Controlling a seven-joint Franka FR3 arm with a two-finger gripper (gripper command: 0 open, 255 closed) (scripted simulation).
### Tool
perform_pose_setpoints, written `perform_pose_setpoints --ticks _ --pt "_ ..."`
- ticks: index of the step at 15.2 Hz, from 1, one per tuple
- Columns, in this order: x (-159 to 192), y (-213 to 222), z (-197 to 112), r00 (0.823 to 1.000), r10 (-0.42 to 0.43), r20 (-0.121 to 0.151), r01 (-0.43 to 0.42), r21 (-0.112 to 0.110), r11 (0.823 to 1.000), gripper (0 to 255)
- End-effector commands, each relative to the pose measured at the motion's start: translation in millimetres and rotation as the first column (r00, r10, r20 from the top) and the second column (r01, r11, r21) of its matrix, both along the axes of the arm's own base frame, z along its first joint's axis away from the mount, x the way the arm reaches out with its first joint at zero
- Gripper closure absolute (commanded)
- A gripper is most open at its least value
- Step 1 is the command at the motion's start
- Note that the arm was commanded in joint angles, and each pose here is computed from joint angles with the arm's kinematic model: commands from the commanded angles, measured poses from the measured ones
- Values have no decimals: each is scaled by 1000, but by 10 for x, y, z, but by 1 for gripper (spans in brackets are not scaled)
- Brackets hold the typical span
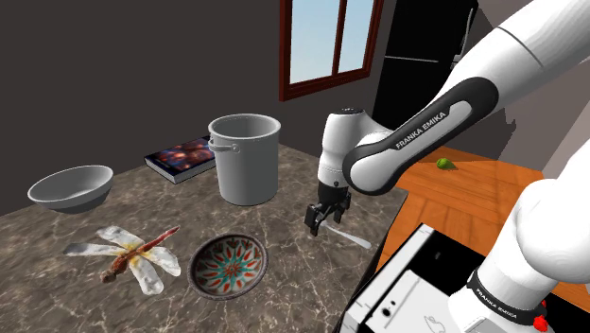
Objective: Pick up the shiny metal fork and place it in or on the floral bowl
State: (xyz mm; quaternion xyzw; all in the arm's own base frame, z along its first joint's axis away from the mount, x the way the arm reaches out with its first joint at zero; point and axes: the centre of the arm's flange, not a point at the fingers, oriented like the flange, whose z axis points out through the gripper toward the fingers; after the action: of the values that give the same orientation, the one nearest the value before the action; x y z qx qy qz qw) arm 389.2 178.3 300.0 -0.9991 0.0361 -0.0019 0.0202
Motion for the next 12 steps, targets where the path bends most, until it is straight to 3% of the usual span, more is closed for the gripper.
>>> perform_pose_setpoints --ticks 1,3,4,12 --pt "0 1 -2 1000 0 0 0 0 1000 0" --pt "0 0 -2 1000 0 0 0 0 1000 0" --pt "0 0 -2 1000 0 0 0 0 1000 255" --pt "0 1 -2 1000 0 0 0 0 1000 255"
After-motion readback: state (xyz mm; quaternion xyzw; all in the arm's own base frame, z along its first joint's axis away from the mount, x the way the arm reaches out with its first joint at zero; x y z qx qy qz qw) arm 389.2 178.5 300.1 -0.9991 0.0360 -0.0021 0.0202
